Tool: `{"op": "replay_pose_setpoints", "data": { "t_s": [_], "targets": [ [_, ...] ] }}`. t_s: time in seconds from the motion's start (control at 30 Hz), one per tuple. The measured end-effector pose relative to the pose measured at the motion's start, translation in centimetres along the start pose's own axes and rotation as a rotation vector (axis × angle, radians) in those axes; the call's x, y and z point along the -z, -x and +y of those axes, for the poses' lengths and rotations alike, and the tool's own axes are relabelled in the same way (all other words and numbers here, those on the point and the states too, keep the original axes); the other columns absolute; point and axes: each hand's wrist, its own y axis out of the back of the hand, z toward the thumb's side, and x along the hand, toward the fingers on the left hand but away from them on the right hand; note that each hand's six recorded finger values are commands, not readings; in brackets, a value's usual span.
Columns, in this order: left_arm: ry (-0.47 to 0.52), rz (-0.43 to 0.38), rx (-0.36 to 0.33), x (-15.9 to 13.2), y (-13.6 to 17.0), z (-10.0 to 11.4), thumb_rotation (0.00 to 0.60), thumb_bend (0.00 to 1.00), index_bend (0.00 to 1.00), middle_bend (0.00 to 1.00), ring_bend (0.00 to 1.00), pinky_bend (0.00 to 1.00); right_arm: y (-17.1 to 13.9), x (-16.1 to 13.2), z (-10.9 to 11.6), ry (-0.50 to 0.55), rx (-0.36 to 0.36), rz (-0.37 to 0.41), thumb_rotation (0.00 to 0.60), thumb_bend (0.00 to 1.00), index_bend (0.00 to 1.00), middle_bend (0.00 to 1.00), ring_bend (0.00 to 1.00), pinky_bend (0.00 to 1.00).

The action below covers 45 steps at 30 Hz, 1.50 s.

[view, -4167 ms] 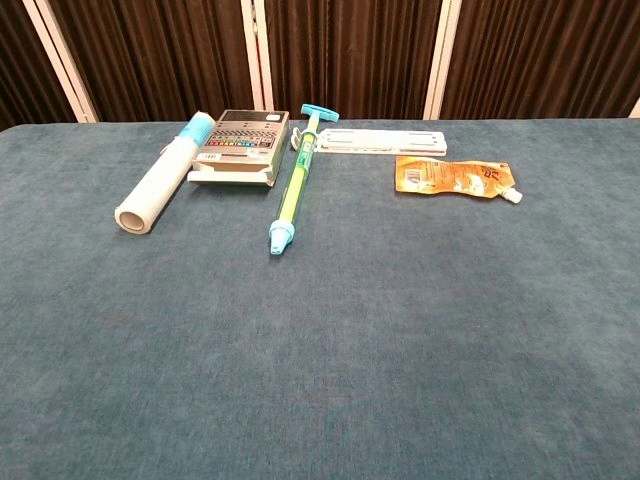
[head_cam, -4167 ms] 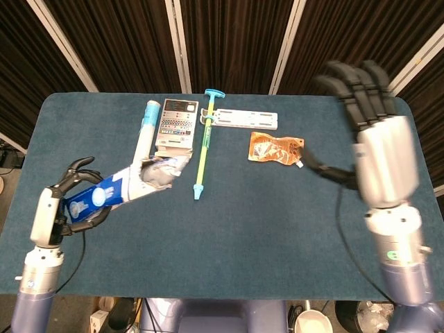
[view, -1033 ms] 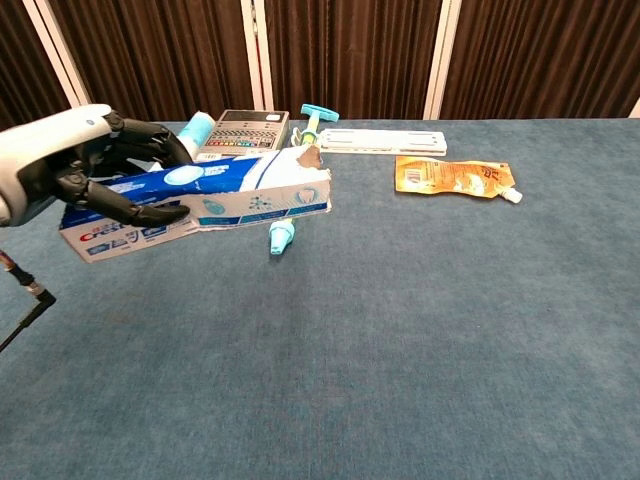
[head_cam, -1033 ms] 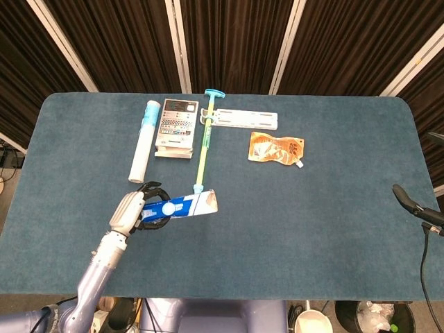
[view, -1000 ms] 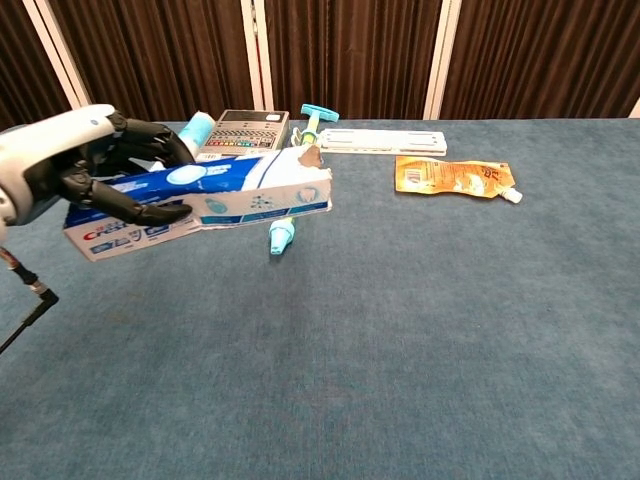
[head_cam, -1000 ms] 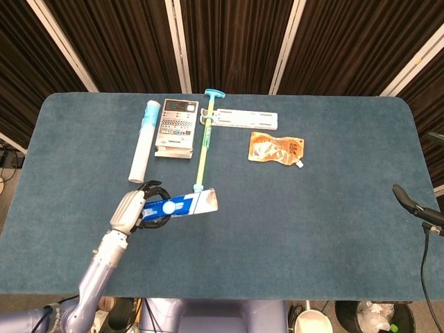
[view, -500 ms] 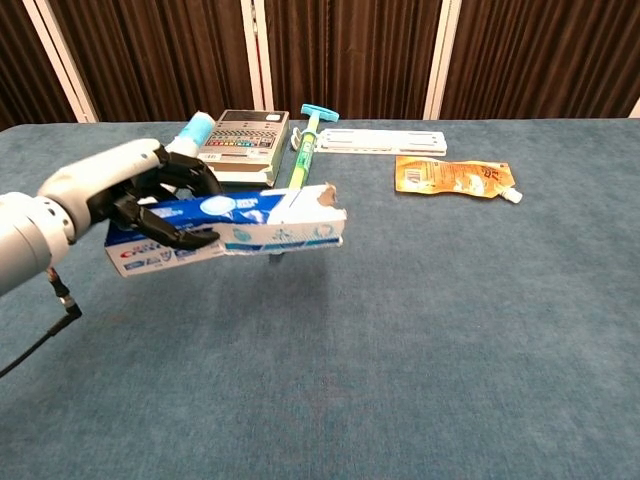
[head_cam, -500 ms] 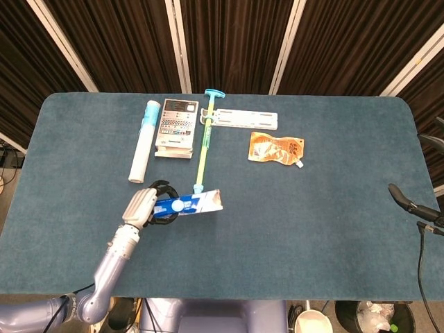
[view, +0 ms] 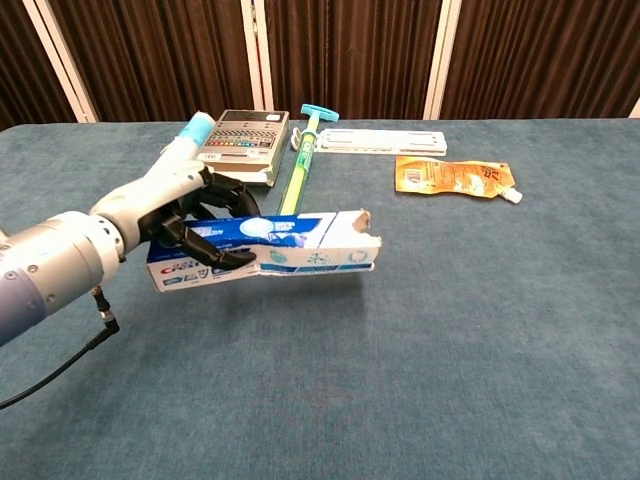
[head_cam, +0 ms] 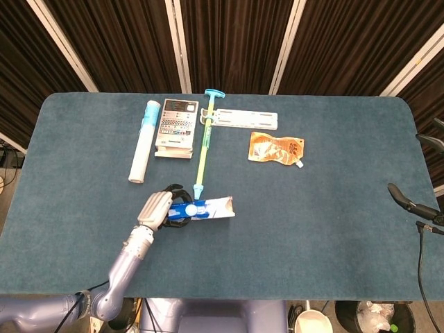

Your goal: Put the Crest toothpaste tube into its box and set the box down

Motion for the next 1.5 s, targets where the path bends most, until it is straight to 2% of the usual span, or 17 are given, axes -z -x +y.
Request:
{"op": "replay_pose_setpoints", "data": {
  "t_s": [0.17, 0.33, 0.5, 0.63, 0.73, 0.9, 1.0, 1.1, 1.27, 1.5],
  "targets": [
    [-0.013, 0.017, 0.006, 0.2, -1.8, 0.0, 0.6, 0.35, 0.44, 0.44, 0.16, 0.3, 0.0, 0.1, -0.1, 0.002, 0.0, 0.001, 0.6, 0.22, 0.23, 0.12, 0.11, 0.0],
    [-0.026, 0.026, 0.021, 0.4, -2.0, -0.4, 0.6, 0.35, 0.43, 0.41, 0.14, 0.29, 0.0, 0.1, -0.1, 0.002, 0.0, 0.002, 0.6, 0.22, 0.23, 0.12, 0.11, 0.0],
    [-0.049, 0.033, 0.038, 0.7, -1.7, -0.6, 0.6, 0.33, 0.37, 0.27, 0.07, 0.26, 0.0, 0.1, -0.1, 0.002, 0.0, 0.002, 0.6, 0.22, 0.23, 0.12, 0.11, 0.0],
    [-0.06, 0.033, 0.066, 0.8, -1.4, -0.6, 0.6, 0.24, 0.27, 0.16, 0.01, 0.21, 0.1, 0.0, -0.1, 0.003, 0.001, 0.002, 0.6, 0.22, 0.23, 0.12, 0.11, 0.0],
    [-0.081, 0.032, 0.088, 0.8, -1.3, -0.4, 0.6, 0.18, 0.23, 0.12, 0.0, 0.19, 1.7, -0.8, -0.7, 0.003, 0.012, -0.005, 0.6, 0.22, 0.23, 0.12, 0.11, 0.0],
    [-0.132, 0.03, 0.105, 0.7, -0.8, 0.4, 0.6, 0.15, 0.2, 0.09, 0.0, 0.17, 4.7, -1.2, -2.3, -0.062, 0.021, -0.058, 0.6, 0.22, 0.23, 0.12, 0.11, 0.0],
    [-0.157, 0.032, 0.111, 0.7, -0.4, 1.0, 0.6, 0.15, 0.2, 0.08, 0.0, 0.16, 5.0, -0.9, -2.2, -0.093, 0.032, -0.068, 0.6, 0.22, 0.23, 0.12, 0.11, 0.0],
    [-0.153, 0.029, 0.109, 0.3, 0.2, 1.7, 0.6, 0.15, 0.2, 0.09, 0.0, 0.16, 4.8, -1.8, -2.2, -0.071, 0.029, -0.064, 0.6, 0.22, 0.23, 0.12, 0.11, 0.0],
    [-0.117, 0.023, 0.076, -0.4, 2.0, 4.5, 0.6, 0.15, 0.2, 0.1, 0.0, 0.16, 4.3, -3.6, -2.3, -0.023, 0.008, -0.072, 0.6, 0.22, 0.23, 0.12, 0.11, 0.0],
    [-0.128, 0.056, -0.02, -0.1, 6.0, 11.4, 0.6, 0.15, 0.23, 0.12, 0.0, 0.16, 4.5, -1.8, -3.2, -0.121, -0.046, -0.106, 0.6, 0.22, 0.23, 0.12, 0.11, 0.0]
  ]
}}
